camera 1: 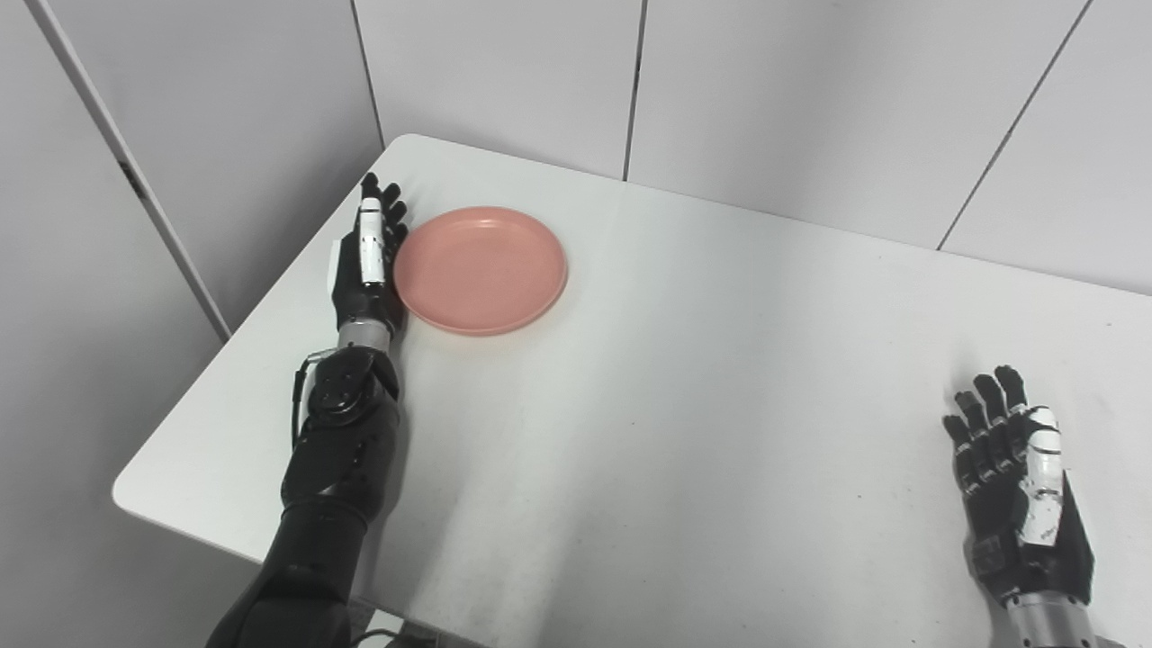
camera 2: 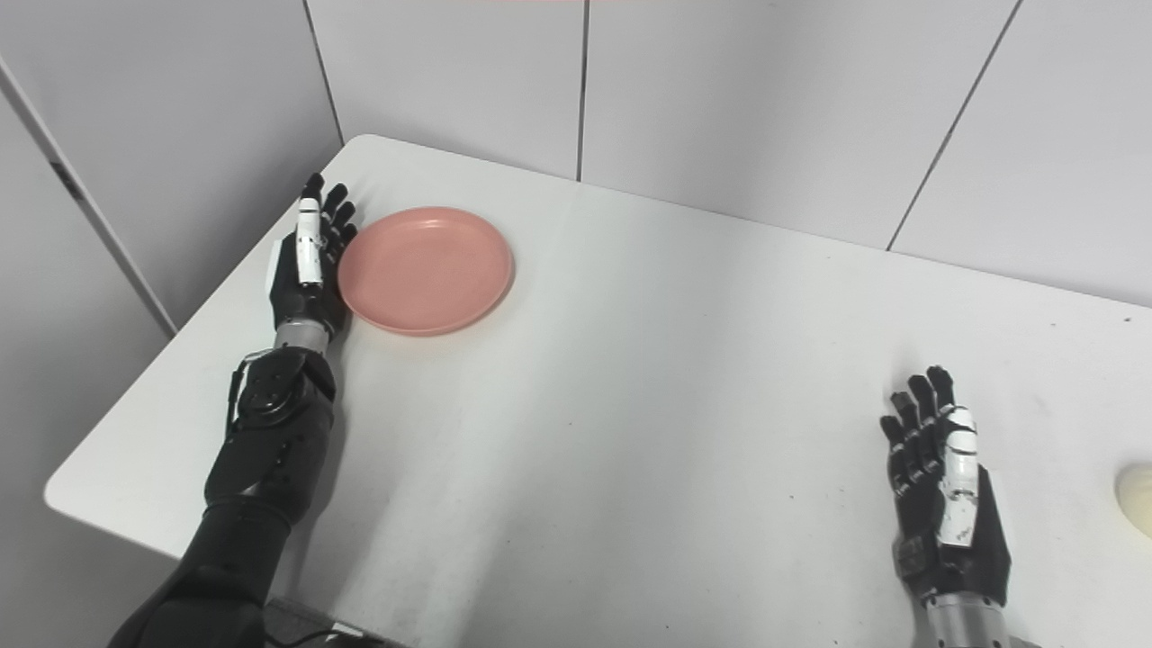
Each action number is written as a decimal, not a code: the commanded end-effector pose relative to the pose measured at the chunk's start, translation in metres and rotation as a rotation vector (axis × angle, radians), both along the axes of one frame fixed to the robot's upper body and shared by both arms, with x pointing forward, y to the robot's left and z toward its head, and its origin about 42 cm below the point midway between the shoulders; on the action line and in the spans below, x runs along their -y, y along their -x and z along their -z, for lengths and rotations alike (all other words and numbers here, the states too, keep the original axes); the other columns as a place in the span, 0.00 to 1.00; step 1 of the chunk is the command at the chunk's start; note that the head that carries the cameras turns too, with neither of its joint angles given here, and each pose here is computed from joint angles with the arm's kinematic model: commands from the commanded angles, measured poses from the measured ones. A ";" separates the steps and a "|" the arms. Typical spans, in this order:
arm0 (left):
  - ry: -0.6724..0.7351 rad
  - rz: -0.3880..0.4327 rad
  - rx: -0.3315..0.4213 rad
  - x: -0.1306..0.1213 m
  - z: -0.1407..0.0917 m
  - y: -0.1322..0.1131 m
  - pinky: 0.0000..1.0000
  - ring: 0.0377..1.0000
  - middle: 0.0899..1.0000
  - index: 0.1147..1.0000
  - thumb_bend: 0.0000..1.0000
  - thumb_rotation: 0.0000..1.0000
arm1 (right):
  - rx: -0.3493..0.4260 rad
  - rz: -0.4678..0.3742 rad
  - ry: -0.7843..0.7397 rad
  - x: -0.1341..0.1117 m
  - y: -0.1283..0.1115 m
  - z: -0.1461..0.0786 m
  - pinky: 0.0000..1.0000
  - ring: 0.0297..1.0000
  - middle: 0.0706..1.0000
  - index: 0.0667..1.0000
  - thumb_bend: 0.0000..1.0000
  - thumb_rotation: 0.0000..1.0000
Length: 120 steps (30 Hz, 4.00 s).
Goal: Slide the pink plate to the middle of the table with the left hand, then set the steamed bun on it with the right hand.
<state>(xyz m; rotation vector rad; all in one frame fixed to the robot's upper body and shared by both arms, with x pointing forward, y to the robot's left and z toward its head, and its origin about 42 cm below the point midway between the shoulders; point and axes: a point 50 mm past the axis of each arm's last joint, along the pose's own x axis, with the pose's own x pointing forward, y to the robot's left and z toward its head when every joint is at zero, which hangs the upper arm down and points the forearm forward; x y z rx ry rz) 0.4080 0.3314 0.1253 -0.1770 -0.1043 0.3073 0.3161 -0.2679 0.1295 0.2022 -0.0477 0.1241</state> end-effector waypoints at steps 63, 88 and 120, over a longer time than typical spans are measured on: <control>0.090 0.839 -0.164 0.179 0.016 0.067 1.00 0.99 0.99 1.00 0.37 1.00 | -0.056 0.022 0.061 -0.058 0.005 0.028 1.00 1.00 1.00 1.00 0.19 1.00; 0.025 0.609 -0.083 0.164 0.018 0.066 1.00 0.98 0.98 1.00 0.41 1.00 | 0.216 0.175 0.176 -0.018 -0.028 -0.027 1.00 0.99 0.99 1.00 0.38 1.00; 0.032 0.656 -0.140 0.132 0.043 0.073 0.99 0.98 0.98 0.99 0.39 1.00 | 0.449 0.620 1.158 0.098 0.000 -0.179 0.75 0.86 0.92 0.94 0.82 0.60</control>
